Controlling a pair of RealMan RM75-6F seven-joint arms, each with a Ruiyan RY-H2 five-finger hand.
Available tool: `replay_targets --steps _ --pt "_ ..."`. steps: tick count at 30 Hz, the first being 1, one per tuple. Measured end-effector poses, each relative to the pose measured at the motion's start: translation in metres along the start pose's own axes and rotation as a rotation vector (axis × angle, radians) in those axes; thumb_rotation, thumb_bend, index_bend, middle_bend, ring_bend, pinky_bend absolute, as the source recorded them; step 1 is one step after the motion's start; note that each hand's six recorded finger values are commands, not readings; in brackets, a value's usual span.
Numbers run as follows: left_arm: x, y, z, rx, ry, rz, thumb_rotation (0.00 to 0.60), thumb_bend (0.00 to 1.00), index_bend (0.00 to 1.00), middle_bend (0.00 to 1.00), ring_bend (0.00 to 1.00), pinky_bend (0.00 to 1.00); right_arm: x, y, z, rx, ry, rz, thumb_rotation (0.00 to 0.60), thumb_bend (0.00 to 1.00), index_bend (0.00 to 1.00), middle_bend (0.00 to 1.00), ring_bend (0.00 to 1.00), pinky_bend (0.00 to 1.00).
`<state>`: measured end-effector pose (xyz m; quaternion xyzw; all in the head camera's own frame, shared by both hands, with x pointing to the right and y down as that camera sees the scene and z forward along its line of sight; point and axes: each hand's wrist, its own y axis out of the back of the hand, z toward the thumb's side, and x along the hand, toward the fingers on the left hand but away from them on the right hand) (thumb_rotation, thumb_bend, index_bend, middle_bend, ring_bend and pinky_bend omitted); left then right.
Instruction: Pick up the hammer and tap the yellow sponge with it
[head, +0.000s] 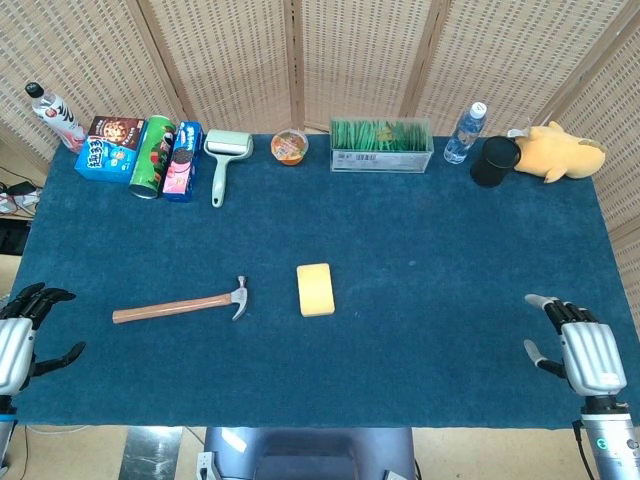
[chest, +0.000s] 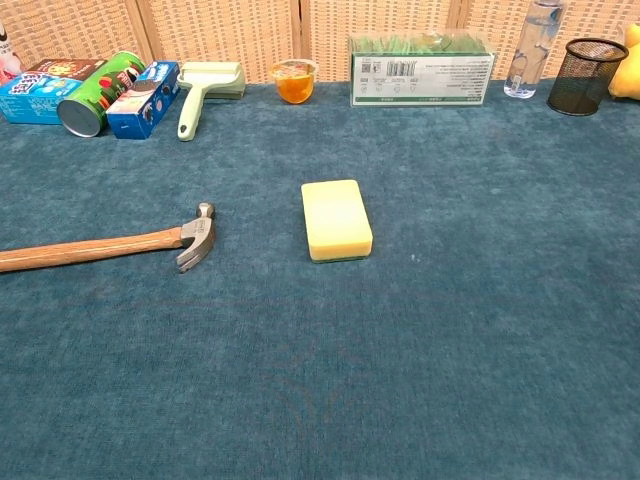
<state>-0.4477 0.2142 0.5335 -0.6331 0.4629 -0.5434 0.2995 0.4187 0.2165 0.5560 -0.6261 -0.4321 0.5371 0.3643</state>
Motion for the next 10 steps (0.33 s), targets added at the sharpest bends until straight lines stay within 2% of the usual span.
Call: replay_targets --steps 3,10 --pt "0.0005 0.0015 0.0016 -0.012 0.001 0.014 0.6 0.24 0.29 0.26 0.13 0.21 0.0006 0.0011 -0.0018 -0.002 -0.003 -0.005 0.6 0.33 0.27 0.34 0.35 0.37" --pt "0.0099 -0.004 0.0086 -0.026 -0.015 0.001 0.6 0.24 0.3 0.26 0.14 0.21 0.0034 -0.0007 -0.0083 0.005 -0.021 0.006 0.6 0.33 0.27 0.34 0.35 0.37"
